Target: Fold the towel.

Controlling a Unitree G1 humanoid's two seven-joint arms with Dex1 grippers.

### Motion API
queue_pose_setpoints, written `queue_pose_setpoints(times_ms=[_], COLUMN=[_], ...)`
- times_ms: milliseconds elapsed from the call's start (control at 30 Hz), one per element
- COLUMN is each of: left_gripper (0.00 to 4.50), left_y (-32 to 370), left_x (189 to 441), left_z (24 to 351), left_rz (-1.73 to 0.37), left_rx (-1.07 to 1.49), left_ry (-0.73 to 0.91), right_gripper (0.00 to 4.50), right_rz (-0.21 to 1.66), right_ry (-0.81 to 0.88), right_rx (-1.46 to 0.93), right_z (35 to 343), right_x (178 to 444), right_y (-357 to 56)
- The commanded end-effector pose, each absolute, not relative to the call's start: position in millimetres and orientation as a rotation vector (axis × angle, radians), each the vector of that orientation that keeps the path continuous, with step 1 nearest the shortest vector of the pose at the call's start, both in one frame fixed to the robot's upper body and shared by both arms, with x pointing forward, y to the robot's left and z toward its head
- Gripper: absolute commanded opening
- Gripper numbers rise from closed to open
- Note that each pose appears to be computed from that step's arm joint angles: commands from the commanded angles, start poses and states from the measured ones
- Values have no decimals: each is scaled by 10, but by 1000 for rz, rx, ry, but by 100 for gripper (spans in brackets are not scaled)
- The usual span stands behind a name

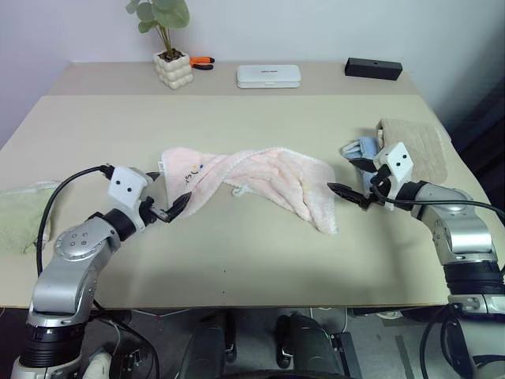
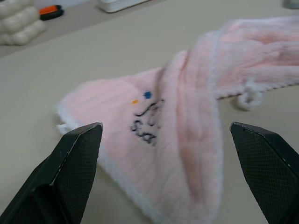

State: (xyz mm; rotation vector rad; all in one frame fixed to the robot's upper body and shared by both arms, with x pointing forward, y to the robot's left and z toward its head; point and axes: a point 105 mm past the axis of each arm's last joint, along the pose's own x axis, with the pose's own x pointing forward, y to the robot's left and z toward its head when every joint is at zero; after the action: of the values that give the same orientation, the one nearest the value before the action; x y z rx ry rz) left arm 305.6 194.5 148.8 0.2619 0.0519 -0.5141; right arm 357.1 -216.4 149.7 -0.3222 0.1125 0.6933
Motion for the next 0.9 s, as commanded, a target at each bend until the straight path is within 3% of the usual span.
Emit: queue_pose_setpoints(times_ms=[33,133,400,800,900], left_gripper=[446,446,446,446,358], left_y=[1703,1598,1719,2024,2074], left_x=[2988,2950,3050,2997,3051], left_z=[1566,1475,1349,1153,1132], left_rz=[-651,-744,-737,-721,-697], left_rx=[354,427,607,593,552], left_ry=[21,62,111,286,279], right_gripper=[450,450,450,450,450], right_rz=[682,692,691,692,694], right_ry=[51,42,20,-3,-8], right_rx=[-324,-280,-265,-237,-237], right_z=[1651,1671,1634,1669,1676], right_x=[3563,3529,3516,3496,3478], right_y=[-2088,-2020,-1799,-1668,-1639])
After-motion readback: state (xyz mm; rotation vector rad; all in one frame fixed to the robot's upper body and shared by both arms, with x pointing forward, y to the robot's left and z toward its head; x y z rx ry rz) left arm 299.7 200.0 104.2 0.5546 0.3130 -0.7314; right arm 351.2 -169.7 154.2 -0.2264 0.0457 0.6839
